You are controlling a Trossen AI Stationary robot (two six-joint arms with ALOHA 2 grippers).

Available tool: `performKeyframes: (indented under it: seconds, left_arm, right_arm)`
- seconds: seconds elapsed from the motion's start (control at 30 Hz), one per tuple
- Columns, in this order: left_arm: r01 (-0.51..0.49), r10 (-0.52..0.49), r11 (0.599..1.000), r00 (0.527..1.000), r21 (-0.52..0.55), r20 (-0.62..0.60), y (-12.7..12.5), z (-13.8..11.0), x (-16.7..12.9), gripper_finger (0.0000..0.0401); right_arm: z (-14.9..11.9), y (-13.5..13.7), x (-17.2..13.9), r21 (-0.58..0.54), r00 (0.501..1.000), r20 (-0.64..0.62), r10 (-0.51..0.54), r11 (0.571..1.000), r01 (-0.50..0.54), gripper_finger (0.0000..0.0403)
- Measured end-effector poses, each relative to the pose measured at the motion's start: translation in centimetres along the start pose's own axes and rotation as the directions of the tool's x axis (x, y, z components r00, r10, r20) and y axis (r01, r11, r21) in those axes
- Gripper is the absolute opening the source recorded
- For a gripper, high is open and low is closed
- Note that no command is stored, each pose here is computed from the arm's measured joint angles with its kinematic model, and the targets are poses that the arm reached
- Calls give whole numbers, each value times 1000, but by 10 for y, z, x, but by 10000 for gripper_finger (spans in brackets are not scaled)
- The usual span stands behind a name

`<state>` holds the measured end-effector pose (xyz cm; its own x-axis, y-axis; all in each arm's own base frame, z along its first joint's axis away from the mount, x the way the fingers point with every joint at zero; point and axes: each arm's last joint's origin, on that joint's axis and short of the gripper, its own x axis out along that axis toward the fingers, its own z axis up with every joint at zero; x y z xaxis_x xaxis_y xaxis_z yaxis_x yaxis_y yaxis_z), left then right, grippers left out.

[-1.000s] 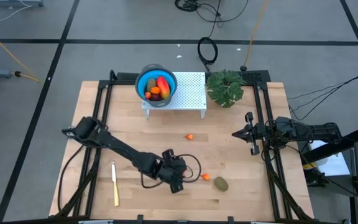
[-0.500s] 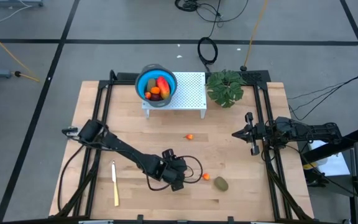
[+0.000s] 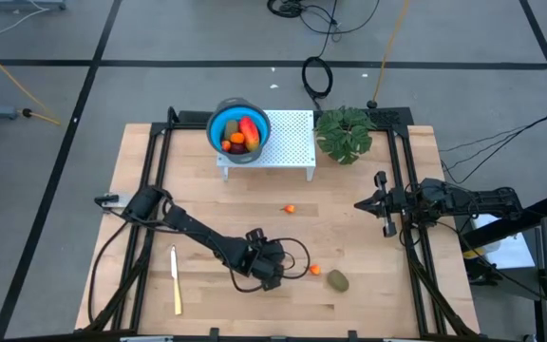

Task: Pick & Place Fruit
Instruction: Put the pomegranate in the blue strainer bowl on the shelf

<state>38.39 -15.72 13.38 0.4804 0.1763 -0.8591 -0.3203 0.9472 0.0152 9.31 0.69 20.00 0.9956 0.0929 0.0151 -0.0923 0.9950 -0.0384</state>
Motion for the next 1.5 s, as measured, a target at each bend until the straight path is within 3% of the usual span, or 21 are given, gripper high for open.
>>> performKeyframes:
  seconds: [0.43, 1.03, 1.33, 1.5]
  left_arm:
    - [11, -11, 998, 1000, 58, 14, 0, 2, 4, 266]
    - [34, -36, 998, 998, 46, 47, -2, 6, 4, 265]
    - [74, -76, 996, 997, 40, 29, -4, 6, 4, 193]
    - [90, -91, 995, 995, 33, 50, -4, 9, 3, 190]
  right_arm:
    - [0, 0, 0, 0, 1000, -1, 0, 1000, 0, 0]
    - [0, 0, 0, 0, 1000, -2, 0, 1000, 0, 0]
    - [0, 0, 0, 0, 1000, -2, 0, 1000, 0, 0]
    - [0, 0, 0, 0, 1000, -2, 0, 1000, 0, 0]
